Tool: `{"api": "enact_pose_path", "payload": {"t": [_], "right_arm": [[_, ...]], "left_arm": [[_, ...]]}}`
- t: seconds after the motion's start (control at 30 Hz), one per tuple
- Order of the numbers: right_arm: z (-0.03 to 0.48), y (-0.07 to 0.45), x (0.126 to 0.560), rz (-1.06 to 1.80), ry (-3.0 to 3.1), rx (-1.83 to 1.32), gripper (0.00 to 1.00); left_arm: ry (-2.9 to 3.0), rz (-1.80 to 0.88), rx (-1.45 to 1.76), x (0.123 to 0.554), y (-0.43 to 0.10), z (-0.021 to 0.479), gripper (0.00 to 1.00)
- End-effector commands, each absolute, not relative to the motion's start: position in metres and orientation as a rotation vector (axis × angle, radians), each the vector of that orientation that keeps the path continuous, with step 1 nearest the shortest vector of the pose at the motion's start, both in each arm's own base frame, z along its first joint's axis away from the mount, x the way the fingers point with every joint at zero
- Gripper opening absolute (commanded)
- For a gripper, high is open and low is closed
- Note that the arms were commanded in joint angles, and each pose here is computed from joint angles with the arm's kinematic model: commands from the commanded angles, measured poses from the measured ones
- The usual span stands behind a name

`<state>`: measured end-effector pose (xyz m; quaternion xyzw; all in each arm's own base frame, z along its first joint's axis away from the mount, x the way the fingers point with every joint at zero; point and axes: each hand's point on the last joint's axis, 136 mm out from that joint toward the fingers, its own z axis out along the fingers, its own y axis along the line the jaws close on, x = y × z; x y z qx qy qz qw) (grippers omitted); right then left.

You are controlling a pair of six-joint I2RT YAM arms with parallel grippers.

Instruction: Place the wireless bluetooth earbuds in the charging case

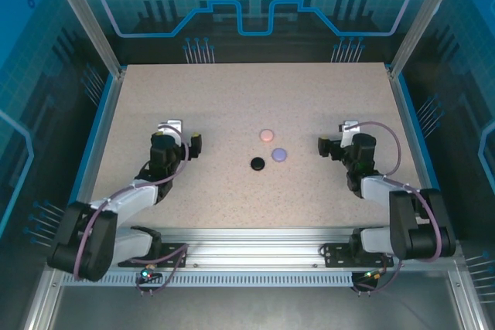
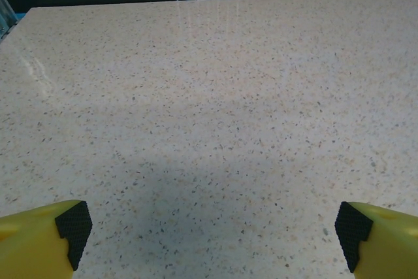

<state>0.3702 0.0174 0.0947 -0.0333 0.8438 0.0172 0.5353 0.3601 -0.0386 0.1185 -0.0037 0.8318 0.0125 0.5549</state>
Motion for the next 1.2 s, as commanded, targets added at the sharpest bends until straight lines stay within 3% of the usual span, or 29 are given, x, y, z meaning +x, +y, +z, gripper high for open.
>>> {"api": "enact_pose_path", "payload": {"t": [0.0, 0.23, 0.77, 1.17], "right_arm": [[0.102, 0.029, 0.384, 0.051, 1.898, -0.155, 1.00], [0.095, 0.028, 0.397, 0.034, 1.966, -0.146, 1.00], [0.093, 0.029, 0.397, 0.018, 1.968, -0.154, 1.00], [0.094, 0.030, 0.397, 0.021, 1.969, -0.154, 1.00]], "left_arm": [[1.857, 0.016, 0.083, 0.368, -0.046, 0.123, 0.99], [1.748, 0.053, 0.148, 0.371, -0.046, 0.121, 0.99], [1.900, -0.051, -0.105, 0.398, 0.002, 0.095, 0.99], [1.902, -0.053, -0.103, 0.398, 0.001, 0.095, 0.99]]}}
